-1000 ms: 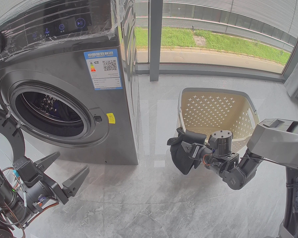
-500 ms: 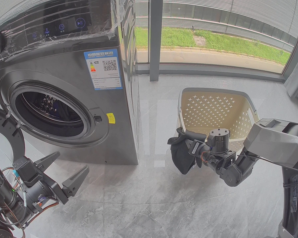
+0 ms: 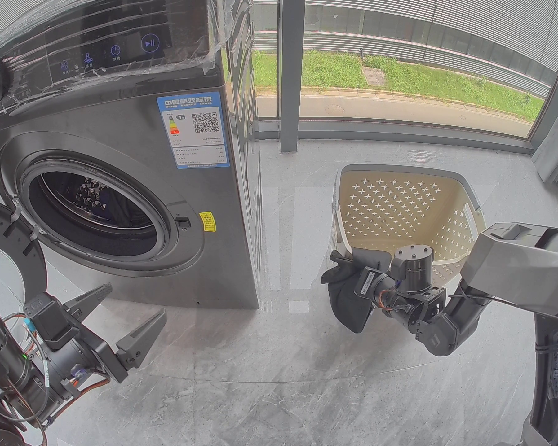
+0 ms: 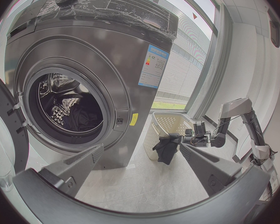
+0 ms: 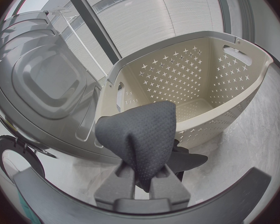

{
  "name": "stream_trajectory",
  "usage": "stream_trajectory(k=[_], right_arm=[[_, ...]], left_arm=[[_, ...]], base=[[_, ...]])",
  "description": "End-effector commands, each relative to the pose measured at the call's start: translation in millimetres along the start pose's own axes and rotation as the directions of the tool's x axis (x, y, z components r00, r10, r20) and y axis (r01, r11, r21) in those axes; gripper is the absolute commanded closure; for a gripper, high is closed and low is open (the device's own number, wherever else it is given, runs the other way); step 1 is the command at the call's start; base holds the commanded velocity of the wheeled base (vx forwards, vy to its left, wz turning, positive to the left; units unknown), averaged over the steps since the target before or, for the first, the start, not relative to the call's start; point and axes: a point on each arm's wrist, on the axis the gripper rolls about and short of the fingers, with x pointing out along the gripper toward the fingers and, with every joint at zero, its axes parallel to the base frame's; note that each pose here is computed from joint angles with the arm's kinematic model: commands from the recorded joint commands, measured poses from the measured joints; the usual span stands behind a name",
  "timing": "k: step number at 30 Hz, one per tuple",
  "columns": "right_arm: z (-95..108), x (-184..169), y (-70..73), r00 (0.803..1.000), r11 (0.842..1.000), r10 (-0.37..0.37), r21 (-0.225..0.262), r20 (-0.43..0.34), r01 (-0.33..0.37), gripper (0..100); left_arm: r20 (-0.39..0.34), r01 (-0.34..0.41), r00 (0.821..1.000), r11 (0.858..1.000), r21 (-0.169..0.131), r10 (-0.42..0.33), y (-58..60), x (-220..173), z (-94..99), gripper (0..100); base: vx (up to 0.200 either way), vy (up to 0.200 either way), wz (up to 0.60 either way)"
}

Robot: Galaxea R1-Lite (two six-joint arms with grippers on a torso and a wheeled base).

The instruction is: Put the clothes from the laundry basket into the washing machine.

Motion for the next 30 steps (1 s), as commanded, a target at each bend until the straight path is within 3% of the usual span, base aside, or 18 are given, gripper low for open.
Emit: stream_trajectory(k=[1,6,10,14,15,16,19,20,22,30], right_arm=[[17.5,-42.0,13.4,0.999,0.999,0.046,-0.006,0.01,-0.046,100],[59.6,-108.5,35.1,0.981,0.986,0.166,-0.01,0.098,-0.165,100],[84.6,-141.2,46.5,0.952,0.967,0.255,-0.028,0.168,-0.254,100],[108.7,-176.3,53.2,0.9,0.928,0.371,-0.066,0.229,-0.366,100],[108.7,-176.3,53.2,0.9,0.928,0.371,-0.066,0.229,-0.366,100],[115.1,-186.5,54.1,0.882,0.915,0.403,-0.087,0.244,-0.394,100],[119.1,-201.8,56.4,0.855,0.891,0.455,-0.119,0.249,-0.439,100],[120.3,-211.1,60.9,0.834,0.871,0.491,-0.14,0.251,-0.471,100],[120.8,-223.3,66.3,0.81,0.849,0.529,-0.164,0.254,-0.503,100],[126.7,-242.0,66.0,0.775,0.823,0.567,-0.2,0.278,-0.531,100]], left_arm=[[-0.019,-0.002,1.0,1.0,0.004,0.002,0.7,-2.5,-4.1,0],[-0.028,-0.003,1.0,1.0,0.005,0.003,0.8,-2.3,-5.1,0],[-0.026,-0.004,1.0,1.0,0.005,0.005,0.9,-2.5,-4.9,0],[0.007,-0.039,0.999,0.999,0.002,0.039,2.1,-9.5,-0.3,0],[0.007,-0.039,0.999,0.999,0.002,0.039,2.1,-9.5,-0.3,0],[0.013,-0.042,0.999,0.999,0.003,0.042,2.7,-14.1,1.2,0],[0.019,-0.05,0.999,0.999,0.0,0.05,4.7,-23.3,3.0,0],[0.019,-0.052,0.998,0.999,-0.002,0.052,5.5,-29.5,3.5,0],[0.019,-0.052,0.998,0.999,-0.003,0.052,6.7,-39.1,3.7,0],[0.038,-0.134,0.99,0.991,-0.01,0.134,18.1,-88.1,-3.7,0]], base=[[0.0,0.0,0.0],[0.0,0.0,0.0],[0.0,0.0,0.0],[0.0,0.0,0.0],[0.0,0.0,0.0],[0.0,0.0,0.0],[0.0,0.0,0.0],[0.0,0.0,0.0],[0.0,0.0,0.0],[-0.175,0.0,0.0]])
